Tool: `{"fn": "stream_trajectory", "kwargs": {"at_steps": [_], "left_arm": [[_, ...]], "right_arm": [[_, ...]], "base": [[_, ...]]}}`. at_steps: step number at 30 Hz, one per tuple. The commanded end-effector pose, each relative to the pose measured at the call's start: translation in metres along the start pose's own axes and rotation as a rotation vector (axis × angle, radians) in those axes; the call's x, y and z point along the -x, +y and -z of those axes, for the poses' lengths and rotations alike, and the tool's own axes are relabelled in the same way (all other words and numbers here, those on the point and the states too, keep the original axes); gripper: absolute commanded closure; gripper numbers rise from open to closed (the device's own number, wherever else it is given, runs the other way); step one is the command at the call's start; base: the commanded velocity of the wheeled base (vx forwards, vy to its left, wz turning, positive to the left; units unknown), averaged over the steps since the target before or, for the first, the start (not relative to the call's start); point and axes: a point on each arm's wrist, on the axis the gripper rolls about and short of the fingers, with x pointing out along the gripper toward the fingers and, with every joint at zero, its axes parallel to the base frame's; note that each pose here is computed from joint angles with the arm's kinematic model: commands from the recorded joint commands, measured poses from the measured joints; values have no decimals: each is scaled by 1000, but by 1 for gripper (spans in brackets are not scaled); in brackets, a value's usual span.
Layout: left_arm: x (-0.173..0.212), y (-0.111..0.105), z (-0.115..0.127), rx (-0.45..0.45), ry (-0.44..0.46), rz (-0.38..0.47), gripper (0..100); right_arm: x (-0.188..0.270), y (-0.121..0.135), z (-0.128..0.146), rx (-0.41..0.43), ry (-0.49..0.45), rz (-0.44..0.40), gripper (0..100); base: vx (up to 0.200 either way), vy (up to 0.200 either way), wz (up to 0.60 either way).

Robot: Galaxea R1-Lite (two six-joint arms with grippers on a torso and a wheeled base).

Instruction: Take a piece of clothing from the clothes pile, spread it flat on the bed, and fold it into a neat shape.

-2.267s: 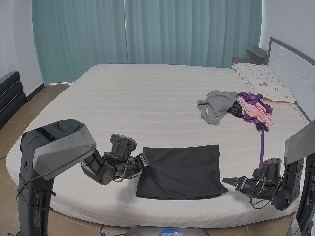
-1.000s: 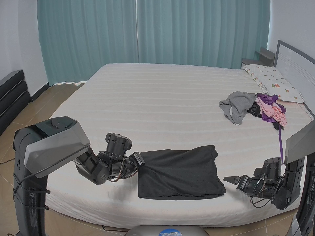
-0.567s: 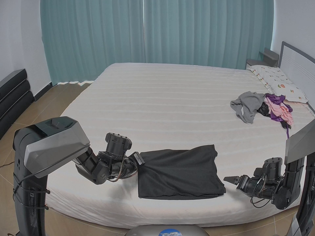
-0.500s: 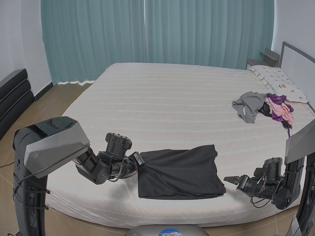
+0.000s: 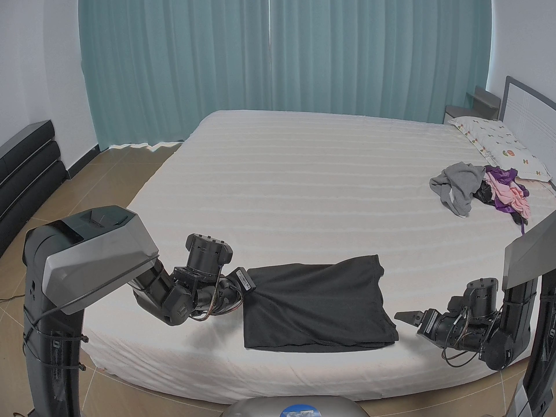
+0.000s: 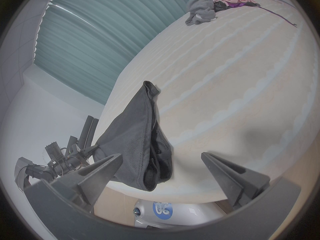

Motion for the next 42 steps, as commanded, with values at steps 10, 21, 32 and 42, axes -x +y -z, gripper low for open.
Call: {"fn": "stream_trajectory", "kwargs": {"at_steps": [10, 21, 32, 42], "left_arm": [[5, -3, 1, 1, 3, 8, 0], [5, 1, 1, 6, 3, 0, 0], [48, 1, 9, -9, -43, -6, 0], [165, -5, -12, -126, -429, 84, 0]], "right_arm": [[0, 0, 0, 1, -2, -2, 0], [0, 1, -1, 2, -8, -10, 0], [-2, -1, -5, -3, -26, -11, 0], [41, 32, -26, 104, -288, -69, 0]], "base": [[0, 0, 0], [0, 0, 0], [0, 0, 0], [0, 0, 0]]}}
